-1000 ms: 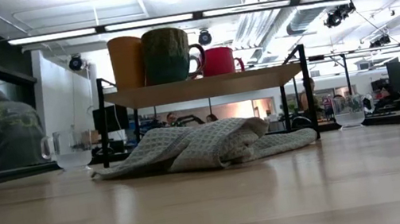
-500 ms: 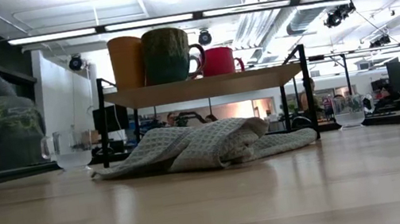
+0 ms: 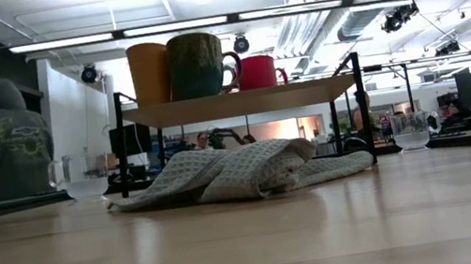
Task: Stack small to large cups/mugs on shelf
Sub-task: Put the light blue mug on the shelf
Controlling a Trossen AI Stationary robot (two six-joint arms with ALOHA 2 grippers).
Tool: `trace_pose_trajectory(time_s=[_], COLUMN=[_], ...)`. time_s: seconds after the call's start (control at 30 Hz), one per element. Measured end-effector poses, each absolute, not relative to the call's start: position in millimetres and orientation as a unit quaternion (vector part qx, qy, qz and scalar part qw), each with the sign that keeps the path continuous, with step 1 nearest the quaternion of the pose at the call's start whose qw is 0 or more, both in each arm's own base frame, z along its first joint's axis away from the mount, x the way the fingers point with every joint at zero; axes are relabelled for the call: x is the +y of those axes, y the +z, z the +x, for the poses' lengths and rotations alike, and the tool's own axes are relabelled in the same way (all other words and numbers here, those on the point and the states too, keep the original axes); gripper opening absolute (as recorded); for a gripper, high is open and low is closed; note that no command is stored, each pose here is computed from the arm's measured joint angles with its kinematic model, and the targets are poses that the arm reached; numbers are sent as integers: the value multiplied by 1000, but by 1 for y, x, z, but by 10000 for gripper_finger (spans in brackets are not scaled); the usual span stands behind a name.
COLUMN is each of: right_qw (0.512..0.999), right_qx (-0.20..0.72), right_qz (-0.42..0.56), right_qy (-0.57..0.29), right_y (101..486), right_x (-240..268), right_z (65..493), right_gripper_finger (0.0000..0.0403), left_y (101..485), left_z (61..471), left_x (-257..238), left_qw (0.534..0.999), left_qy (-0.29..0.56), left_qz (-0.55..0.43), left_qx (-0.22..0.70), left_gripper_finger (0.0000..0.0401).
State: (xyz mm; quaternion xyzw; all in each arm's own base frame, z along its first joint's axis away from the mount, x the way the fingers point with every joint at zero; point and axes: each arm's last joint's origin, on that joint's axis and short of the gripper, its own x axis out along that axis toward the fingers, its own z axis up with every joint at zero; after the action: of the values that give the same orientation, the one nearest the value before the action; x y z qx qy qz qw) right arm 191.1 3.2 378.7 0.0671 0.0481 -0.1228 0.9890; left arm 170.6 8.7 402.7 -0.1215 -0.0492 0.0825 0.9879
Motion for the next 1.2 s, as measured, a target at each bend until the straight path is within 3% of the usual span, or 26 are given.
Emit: trace_pose_trajectory(time_s=[0.47, 0.7, 0.97, 1.2], right_qw=[989, 972, 872, 762], right_qx=[53, 153, 388, 572], right_qz=[81, 173, 298, 296], right_qy=[-107, -46, 40, 62], right_y=[378, 359, 322, 292], right_x=[4, 11, 46, 87], right_z=[191, 188, 180, 166], right_gripper_finger=[183, 183, 183, 183], left_y=[403, 403, 403, 403], left_z=[170, 171, 171, 171], left_x=[9, 9, 9, 9], left_qw=[988, 988, 988, 990], left_qy=[83, 83, 83, 83], left_qz=[-121, -121, -120, -106], left_qx=[-49, -49, -48, -47], left_gripper_finger=[1, 1, 1, 1])
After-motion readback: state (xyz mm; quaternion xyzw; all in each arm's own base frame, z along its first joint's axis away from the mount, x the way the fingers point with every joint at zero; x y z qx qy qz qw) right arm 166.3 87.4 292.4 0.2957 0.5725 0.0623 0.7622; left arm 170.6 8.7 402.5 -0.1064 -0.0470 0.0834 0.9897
